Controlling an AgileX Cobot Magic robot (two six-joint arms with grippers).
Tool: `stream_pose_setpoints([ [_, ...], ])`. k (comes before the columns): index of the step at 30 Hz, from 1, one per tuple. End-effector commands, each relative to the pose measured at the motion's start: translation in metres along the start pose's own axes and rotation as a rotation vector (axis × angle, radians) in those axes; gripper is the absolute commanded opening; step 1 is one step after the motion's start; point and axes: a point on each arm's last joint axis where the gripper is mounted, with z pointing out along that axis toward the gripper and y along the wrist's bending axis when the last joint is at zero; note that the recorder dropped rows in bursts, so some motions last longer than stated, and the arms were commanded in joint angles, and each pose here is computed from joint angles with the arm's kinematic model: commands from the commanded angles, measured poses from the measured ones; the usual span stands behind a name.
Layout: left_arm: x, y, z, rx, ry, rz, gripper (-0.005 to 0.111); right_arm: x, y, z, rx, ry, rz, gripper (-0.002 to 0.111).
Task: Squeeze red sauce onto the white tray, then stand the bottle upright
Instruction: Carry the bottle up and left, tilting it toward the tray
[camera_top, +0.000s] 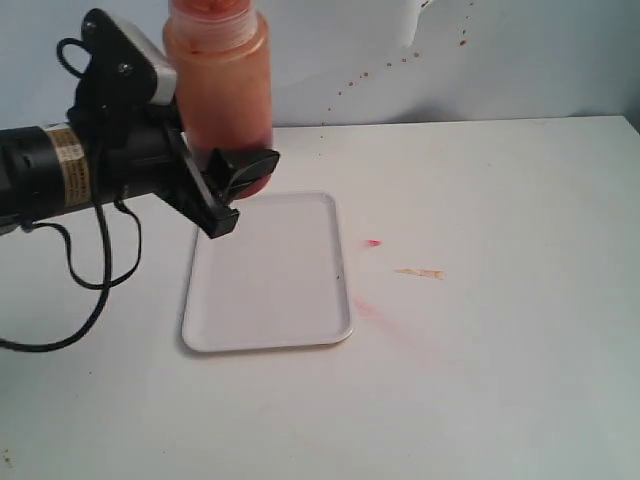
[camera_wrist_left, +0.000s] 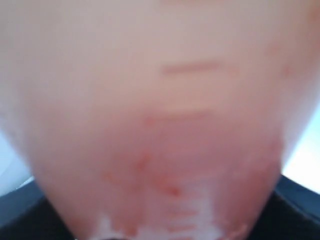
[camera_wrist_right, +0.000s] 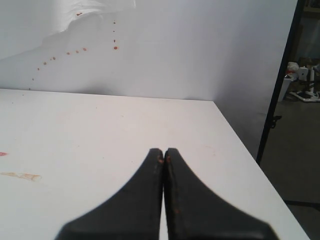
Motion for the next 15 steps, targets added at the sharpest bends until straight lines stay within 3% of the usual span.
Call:
stream_pose_setpoints([
  [1,0.010,-0.005,-0.020,-0.014,0.003,-0.036,0.000,0.001,0.000,0.000,-0.005,-0.002,0.007,0.000],
  [15,0.024,-0.004,-0.022,-0.052,0.100,-0.020,0.000,0.001,0.000,0.000,-0.005,-0.002,0.007,0.000],
])
